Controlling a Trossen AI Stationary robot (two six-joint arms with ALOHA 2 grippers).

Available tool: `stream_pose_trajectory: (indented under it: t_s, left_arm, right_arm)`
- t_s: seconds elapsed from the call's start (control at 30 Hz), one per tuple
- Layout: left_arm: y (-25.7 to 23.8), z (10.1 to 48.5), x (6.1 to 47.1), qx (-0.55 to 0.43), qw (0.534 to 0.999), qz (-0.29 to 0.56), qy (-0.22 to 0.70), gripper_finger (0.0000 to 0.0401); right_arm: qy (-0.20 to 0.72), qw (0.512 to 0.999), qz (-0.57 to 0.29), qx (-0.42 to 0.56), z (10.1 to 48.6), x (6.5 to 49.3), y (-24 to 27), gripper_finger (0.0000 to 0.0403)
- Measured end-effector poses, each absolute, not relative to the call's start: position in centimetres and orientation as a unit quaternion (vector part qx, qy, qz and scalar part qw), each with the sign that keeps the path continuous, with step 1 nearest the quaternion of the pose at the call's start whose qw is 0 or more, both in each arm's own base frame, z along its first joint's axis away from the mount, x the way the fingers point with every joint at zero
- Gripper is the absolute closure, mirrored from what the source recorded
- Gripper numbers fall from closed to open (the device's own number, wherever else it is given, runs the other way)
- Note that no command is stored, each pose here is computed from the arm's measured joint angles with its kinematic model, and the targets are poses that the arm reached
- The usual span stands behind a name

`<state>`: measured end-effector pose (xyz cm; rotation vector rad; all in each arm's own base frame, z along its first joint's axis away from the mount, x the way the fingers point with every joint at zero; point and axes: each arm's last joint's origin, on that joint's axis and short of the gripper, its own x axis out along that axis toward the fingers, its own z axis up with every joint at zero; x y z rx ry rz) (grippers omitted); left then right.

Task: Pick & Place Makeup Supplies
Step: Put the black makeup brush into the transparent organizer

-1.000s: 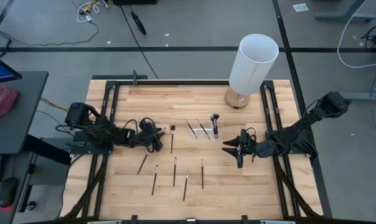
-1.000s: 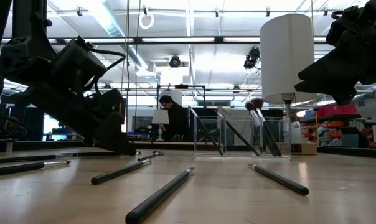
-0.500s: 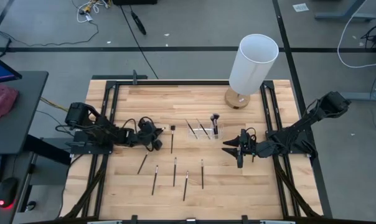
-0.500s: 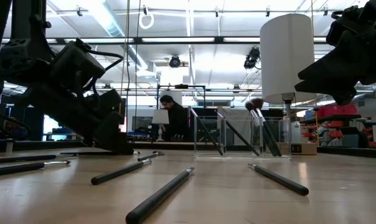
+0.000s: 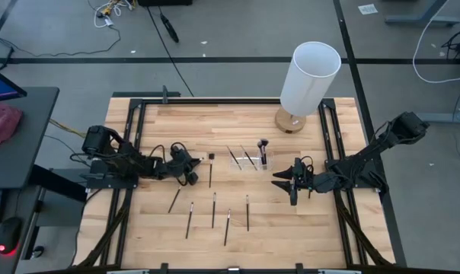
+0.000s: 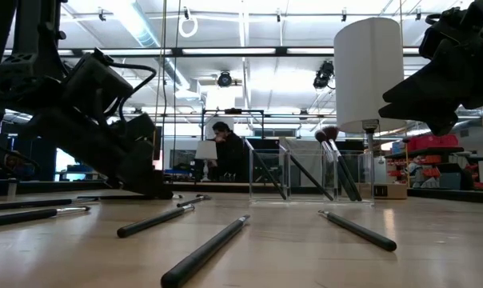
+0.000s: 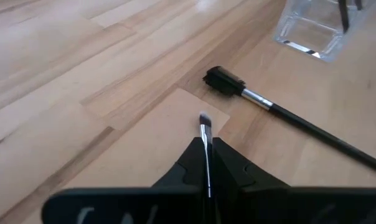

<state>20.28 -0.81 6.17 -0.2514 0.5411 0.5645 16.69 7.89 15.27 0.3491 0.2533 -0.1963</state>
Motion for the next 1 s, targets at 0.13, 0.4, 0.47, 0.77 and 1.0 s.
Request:
stream_pose_trajectory:
  t_s: [0.13, 0.4, 0.47, 0.77, 1.0]
  left_arm:
    - [-0.9, 6.3, 20.5, -0.128, 0.921, 0.263, 0.255, 0.0387]
    - [-1.0, 6.9, 20.7, -0.136, 0.929, 0.243, 0.245, 0.0386]
    - [-1.1, 7.1, 20.7, -0.138, 0.930, 0.238, 0.243, 0.0388]
    - [-0.5, 8.5, 20.9, -0.153, 0.936, 0.234, 0.214, 0.0392]
    - [0.0, 8.8, 21.1, -0.164, 0.937, 0.227, 0.207, 0.0398]
  right_arm:
    - [0.125, 0.972, -0.097, 0.173, 15.3, 16.7, 7.9, 0.0248]
    - [0.125, 0.972, -0.097, 0.173, 15.3, 16.7, 7.9, 0.0248]
    - [0.126, 0.972, -0.097, 0.173, 15.3, 16.7, 7.9, 0.0248]
    - [0.125, 0.972, -0.097, 0.173, 15.3, 16.7, 7.9, 0.0248]
    - [0.126, 0.972, -0.097, 0.173, 15.3, 16.7, 7.9, 0.0248]
